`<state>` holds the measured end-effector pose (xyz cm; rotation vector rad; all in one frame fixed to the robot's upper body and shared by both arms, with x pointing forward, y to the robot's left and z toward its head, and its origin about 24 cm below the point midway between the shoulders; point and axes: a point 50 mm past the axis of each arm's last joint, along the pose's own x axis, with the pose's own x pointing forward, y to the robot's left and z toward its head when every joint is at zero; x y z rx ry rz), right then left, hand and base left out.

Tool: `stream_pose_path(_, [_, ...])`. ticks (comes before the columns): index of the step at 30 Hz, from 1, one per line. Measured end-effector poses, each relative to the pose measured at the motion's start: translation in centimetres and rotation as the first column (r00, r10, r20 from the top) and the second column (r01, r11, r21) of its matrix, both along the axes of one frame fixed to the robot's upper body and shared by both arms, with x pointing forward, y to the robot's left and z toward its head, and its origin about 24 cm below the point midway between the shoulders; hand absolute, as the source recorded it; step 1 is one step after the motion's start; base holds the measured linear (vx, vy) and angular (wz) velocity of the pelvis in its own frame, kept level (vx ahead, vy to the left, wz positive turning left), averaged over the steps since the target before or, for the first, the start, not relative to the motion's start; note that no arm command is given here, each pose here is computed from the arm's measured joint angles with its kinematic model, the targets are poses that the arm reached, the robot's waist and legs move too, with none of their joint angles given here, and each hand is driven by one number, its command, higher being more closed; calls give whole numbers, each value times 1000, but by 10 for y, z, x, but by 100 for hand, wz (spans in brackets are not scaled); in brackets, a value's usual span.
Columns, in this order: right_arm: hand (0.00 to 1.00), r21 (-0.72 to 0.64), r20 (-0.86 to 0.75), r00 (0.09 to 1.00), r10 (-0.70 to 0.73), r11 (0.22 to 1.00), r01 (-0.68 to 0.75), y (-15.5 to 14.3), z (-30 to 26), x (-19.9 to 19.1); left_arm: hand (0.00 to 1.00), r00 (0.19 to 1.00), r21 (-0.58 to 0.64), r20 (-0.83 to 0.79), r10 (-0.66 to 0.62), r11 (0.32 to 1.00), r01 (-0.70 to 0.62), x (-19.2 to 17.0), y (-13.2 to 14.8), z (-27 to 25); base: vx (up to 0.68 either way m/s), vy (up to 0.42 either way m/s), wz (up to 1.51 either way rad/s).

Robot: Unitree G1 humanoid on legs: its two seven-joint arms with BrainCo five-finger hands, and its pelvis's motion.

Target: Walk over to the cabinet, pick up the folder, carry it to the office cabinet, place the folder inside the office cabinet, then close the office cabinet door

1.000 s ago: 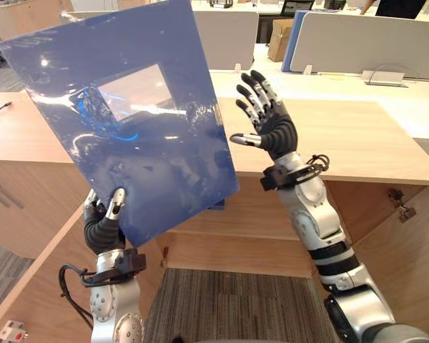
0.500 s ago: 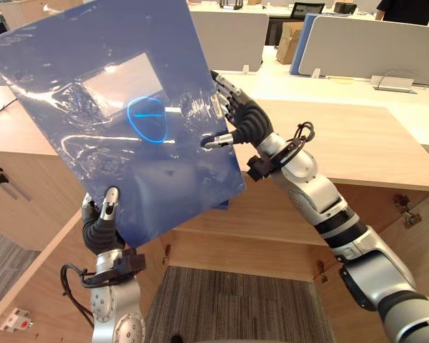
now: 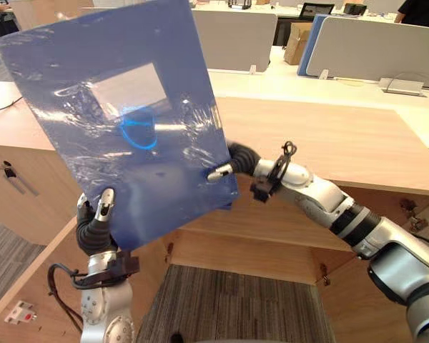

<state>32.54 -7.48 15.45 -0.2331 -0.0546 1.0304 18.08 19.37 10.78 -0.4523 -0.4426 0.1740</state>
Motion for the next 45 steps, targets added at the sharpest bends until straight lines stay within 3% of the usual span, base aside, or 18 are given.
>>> stream_pose_path(6, [0, 15, -64, 998, 19, 1000, -18, -3, -13, -4, 100, 1000, 0, -1, -14, 1000, 14, 0, 0, 0, 0, 0, 0])
stream_pose_path(9, [0, 119, -86, 996, 6, 993, 5, 1, -17, -5, 100, 1000, -28, -1, -21, 999, 21, 0, 1, -1, 0, 0, 0])
stream_pose_path(10, [100, 142, -97, 995, 0, 990, 14, 3, -20, -5, 100, 1000, -32, -1, -21, 999, 21, 0, 1, -1, 0, 0, 0])
stream_pose_path(16, [100, 199, -108, 994, -12, 979, 34, 9, -23, -3, 100, 1000, -63, -1, -23, 998, 23, 0, 2, -1, 0, 0, 0])
stream_pose_path(17, [100, 204, -103, 995, -11, 978, 32, 9, -23, -3, 0, 1000, -71, -1, -24, 997, 24, 0, 2, -2, 0, 0, 0])
stream_pose_path(38, [100, 77, 79, 993, -93, 993, 87, 4, -21, -1, 0, 998, -113, -20, -59, 992, 56, -5, -1, -9, 0, 0, 0])
stream_pose_path(41, [100, 67, 160, 982, -96, 994, 86, 0, -12, -8, 0, 997, -122, -36, -65, 991, 60, -7, -1, -14, 0, 0, 0])
stream_pose_path(45, [100, 44, 425, 890, -165, 986, 161, -19, 20, -21, 0, 988, -169, -134, -72, 984, 49, -5, -2, -42, 0, 0, 0])
